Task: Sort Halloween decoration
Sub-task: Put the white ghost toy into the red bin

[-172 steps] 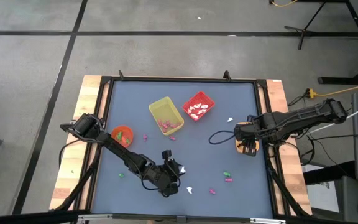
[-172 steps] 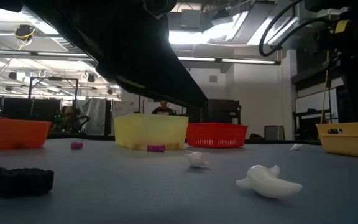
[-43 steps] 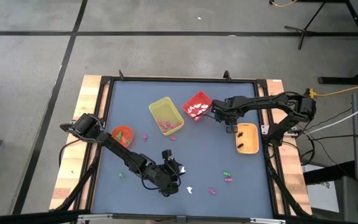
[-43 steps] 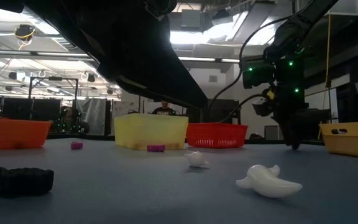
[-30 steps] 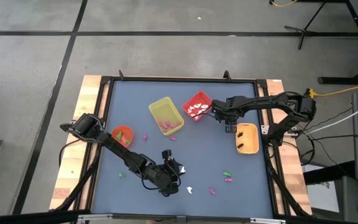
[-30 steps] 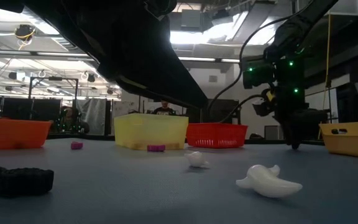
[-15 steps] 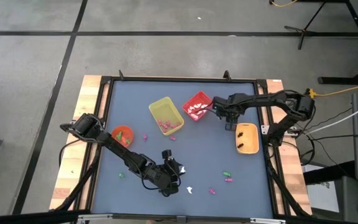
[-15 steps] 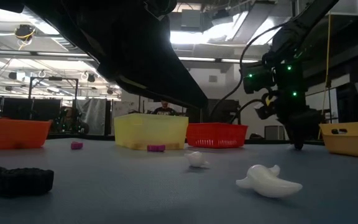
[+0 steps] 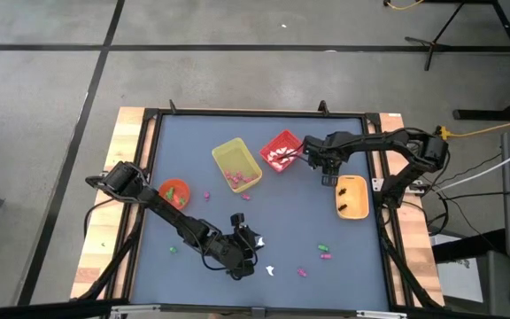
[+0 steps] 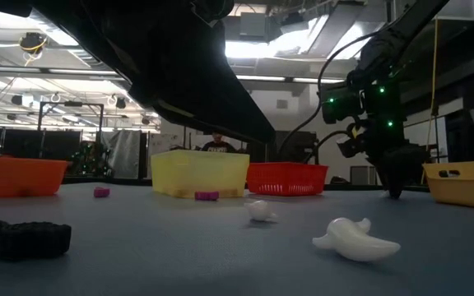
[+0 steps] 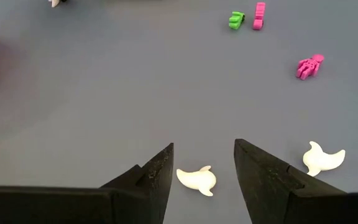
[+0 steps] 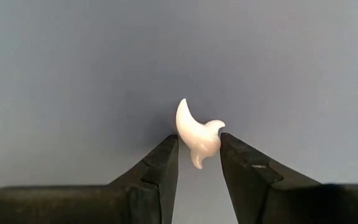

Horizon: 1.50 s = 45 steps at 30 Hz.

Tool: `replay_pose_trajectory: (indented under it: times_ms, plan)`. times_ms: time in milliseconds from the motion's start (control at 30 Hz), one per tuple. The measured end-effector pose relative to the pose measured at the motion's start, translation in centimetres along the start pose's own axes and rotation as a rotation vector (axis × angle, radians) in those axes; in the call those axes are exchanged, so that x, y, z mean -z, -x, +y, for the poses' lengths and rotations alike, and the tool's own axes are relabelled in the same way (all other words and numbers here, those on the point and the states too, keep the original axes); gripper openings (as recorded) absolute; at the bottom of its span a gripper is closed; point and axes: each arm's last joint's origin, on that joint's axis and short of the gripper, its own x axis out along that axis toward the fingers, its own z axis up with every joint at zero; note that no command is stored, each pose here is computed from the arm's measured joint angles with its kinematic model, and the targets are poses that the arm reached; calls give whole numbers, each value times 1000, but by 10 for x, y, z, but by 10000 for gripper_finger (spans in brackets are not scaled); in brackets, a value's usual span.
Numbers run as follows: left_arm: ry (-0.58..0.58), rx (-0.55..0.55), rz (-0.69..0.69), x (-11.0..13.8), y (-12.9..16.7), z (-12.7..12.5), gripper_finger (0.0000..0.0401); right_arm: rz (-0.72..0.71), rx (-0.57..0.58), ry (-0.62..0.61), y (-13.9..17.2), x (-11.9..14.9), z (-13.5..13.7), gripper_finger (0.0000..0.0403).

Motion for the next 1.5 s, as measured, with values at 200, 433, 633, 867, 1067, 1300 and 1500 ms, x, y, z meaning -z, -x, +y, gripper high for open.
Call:
replay_pose_trajectory:
  times_ms: [200, 433, 633, 867, 1067, 1300, 1500]
  plan:
    - [0, 0, 0, 0, 0, 0, 153, 0, -5, 11, 0, 0, 0, 98]
    - [0, 0, 0, 0, 0, 0, 153, -1, -14, 11, 0, 0, 1, 51]
    - [0, 0, 0, 0, 0, 0, 153, -2, -20, 12, 0, 0, 1, 64]
    - [-1, 0, 0, 0, 0, 0, 153, 15, -30, 17, 4, -2, -1, 57]
    - [-1, 0, 0, 0, 0, 0, 153, 9, -65, 18, 22, -9, -5, 56]
    - [-1, 0, 0, 0, 0, 0, 153, -1, -126, 18, 49, -18, -11, 57]
    - [-1, 0, 0, 0, 0, 0, 153, -67, -148, 10, 80, -29, -20, 57]
